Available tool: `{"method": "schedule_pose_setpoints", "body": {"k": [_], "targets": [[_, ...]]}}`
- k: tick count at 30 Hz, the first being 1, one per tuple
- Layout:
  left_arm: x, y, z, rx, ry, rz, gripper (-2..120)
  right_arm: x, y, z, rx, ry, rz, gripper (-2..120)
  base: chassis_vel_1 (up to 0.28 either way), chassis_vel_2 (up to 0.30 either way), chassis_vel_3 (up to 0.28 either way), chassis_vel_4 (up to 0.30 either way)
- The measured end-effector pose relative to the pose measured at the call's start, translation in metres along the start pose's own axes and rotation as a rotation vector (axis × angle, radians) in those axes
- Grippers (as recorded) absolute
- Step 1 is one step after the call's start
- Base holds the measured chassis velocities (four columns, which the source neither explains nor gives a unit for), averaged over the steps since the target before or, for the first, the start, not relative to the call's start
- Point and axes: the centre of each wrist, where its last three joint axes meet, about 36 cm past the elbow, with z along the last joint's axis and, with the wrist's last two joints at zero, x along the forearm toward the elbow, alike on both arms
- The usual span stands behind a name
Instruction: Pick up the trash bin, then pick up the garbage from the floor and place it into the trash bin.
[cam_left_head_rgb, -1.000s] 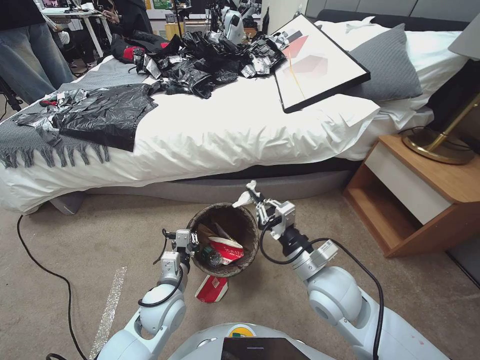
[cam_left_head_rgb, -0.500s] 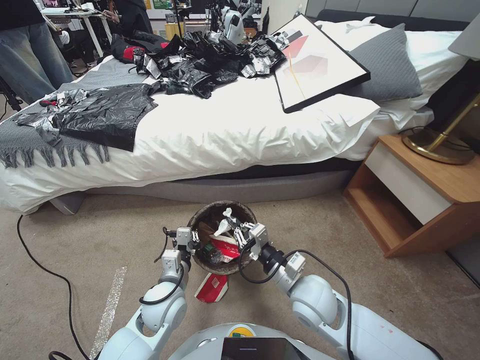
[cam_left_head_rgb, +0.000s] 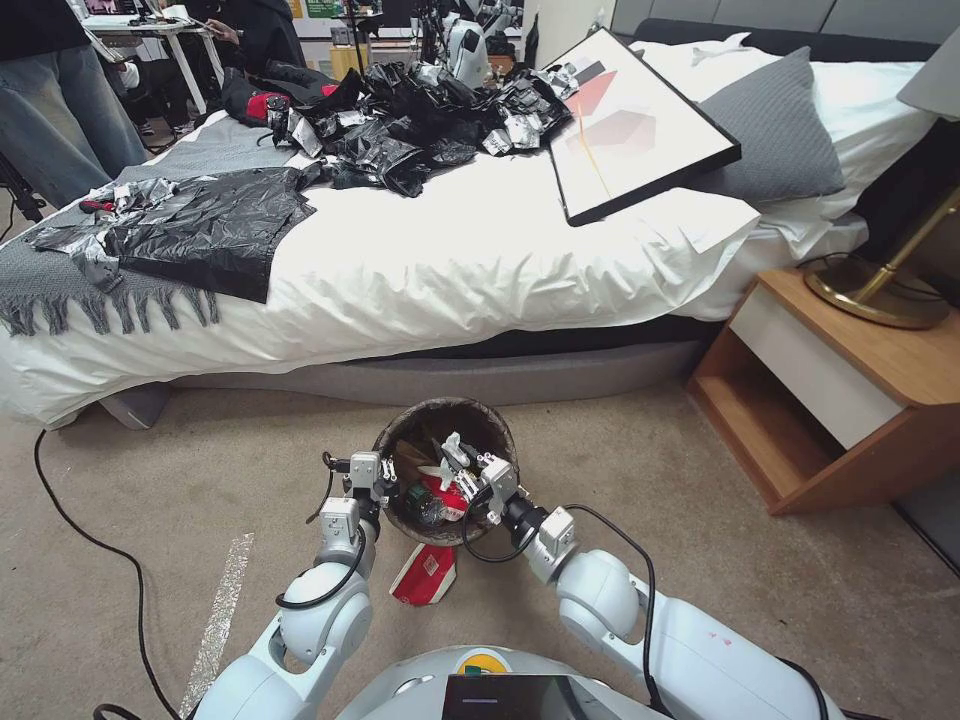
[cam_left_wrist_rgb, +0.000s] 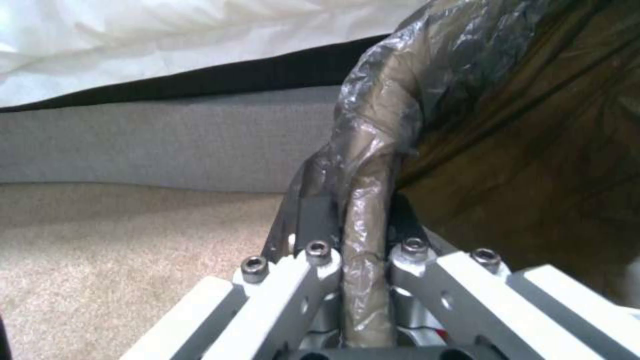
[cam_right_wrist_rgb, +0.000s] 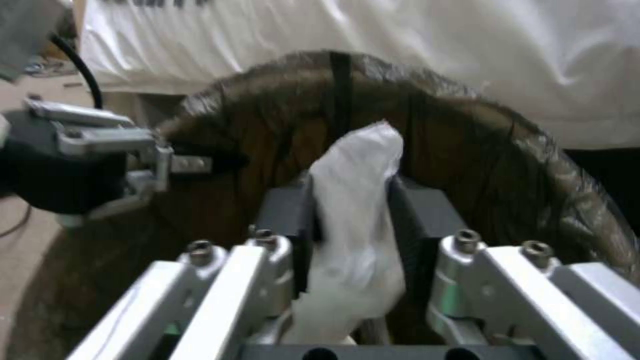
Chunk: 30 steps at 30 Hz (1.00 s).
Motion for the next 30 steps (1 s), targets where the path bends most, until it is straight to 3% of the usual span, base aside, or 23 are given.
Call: {"method": "schedule_pose_setpoints", "body": {"k": [11,17,22,25,27,28,30], "targets": [[-0.001,-0.001,0.0,0.008,0.0,-0.001,0,-0.002,0.002,0.002,0.001,0.004,0.026,70,0.0,0.0,0.0,0.0],[-0.001,0.0,0.0,0.009,0.002,-0.003,0,0.0,0.004,-0.01,-0.031,-0.057,0.023,95,0.0,0.0,0.0,0.0],[-0.001,0.001,0.0,0.01,0.001,-0.007,0,0.006,-0.001,-0.03,-0.066,-0.118,0.045,100,0.0,0.0,0.0,0.0],[-0.001,0.003,0.0,0.009,-0.001,-0.013,0,0.014,-0.005,-0.048,-0.082,-0.15,0.096,100,0.0,0.0,0.0,0.0],[-0.002,0.006,-0.001,0.004,-0.011,-0.023,0,0.035,-0.027,-0.071,-0.062,-0.158,0.264,100,0.0,0.0,0.0,0.0],[-0.002,0.006,-0.001,0.004,-0.011,-0.023,0,0.035,-0.027,-0.071,-0.062,-0.158,0.264,100,0.0,0.0,0.0,0.0],[-0.003,0.008,0.0,0.005,-0.015,-0.03,0,0.048,-0.044,-0.079,-0.02,-0.158,0.398,100,0.0,0.0,0.0,0.0]]}}
